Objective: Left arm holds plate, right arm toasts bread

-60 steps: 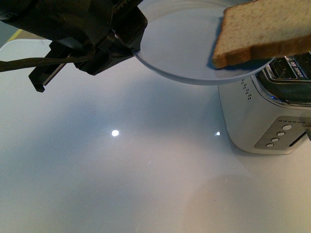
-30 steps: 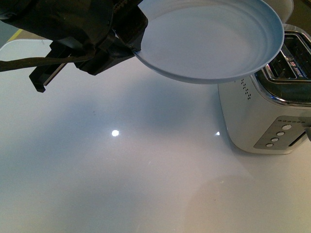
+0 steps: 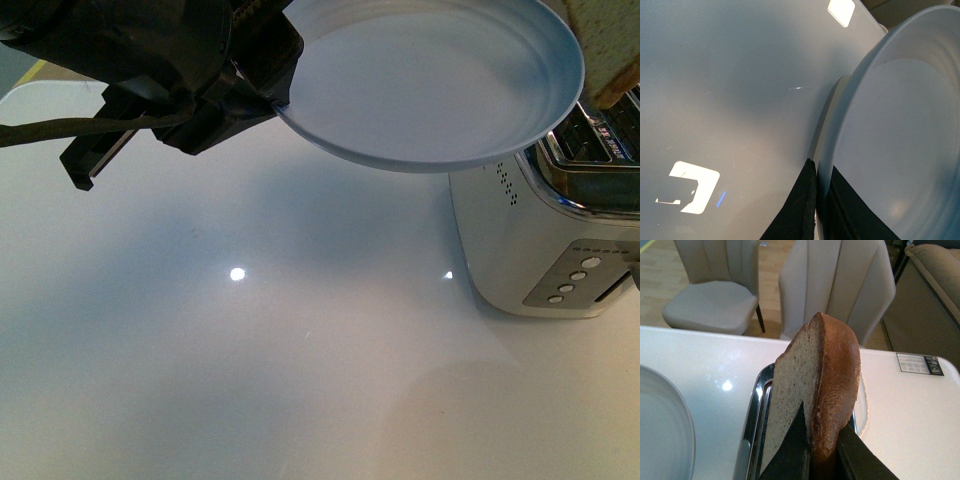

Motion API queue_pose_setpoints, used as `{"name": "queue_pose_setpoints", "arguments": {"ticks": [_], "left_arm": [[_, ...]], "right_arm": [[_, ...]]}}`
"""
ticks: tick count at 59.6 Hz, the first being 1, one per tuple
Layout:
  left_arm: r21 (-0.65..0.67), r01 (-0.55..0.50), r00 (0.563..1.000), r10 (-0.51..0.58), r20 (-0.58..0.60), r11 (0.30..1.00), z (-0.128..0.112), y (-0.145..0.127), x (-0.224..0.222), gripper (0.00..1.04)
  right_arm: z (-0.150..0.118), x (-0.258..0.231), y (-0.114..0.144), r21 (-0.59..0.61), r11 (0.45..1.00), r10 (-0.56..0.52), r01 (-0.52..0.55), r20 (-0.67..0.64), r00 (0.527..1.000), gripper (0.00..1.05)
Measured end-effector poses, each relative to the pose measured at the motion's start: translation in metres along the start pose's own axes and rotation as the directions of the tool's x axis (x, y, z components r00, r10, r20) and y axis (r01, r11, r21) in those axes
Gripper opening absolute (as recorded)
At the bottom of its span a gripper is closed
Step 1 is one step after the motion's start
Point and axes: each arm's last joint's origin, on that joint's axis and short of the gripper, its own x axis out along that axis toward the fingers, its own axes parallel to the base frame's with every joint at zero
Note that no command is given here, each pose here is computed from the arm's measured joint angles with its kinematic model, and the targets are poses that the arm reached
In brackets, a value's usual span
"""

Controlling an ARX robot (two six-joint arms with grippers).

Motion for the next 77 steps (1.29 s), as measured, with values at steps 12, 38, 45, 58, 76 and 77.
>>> {"name": "queue_pose_setpoints", "arguments": {"ticks": [12, 38, 45, 58, 76, 77], "left_arm": [[0.000, 0.000, 1.000, 0.000, 0.000, 1.000, 0.000, 0.000, 0.000, 0.03], [-0.002, 0.002, 1.000, -0.002, -0.004, 1.000, 0.000, 0.000, 0.000, 0.03], [-0.006, 0.002, 1.000, -0.002, -0.004, 1.000, 0.000, 0.000, 0.000, 0.03], [-0.007, 0.003, 1.000, -0.003, -0.007, 1.000, 0.000, 0.000, 0.000, 0.03], [-0.007, 0.003, 1.000, -0.003, -0.007, 1.000, 0.000, 0.000, 0.000, 0.03], [-0.007, 0.003, 1.000, -0.003, -0.007, 1.000, 0.000, 0.000, 0.000, 0.03]], "right_arm": [[-0.012, 0.016, 0.008, -0.038, 0.999, 0.012, -0.014, -0.055, 0.998, 0.03], [-0.020, 0.035, 0.010, -0.085, 0.996, -0.007, -0.001, -0.098, 0.995, 0.03], [-0.022, 0.038, 0.008, -0.091, 0.996, -0.024, 0.015, -0.108, 0.994, 0.03], [-0.028, 0.042, 0.007, -0.101, 0.995, -0.038, 0.025, -0.130, 0.991, 0.03], [-0.038, 0.047, 0.008, -0.119, 0.993, -0.026, 0.004, -0.187, 0.982, 0.03], [-0.038, 0.047, 0.009, -0.120, 0.993, -0.020, -0.003, -0.191, 0.981, 0.03]]}}
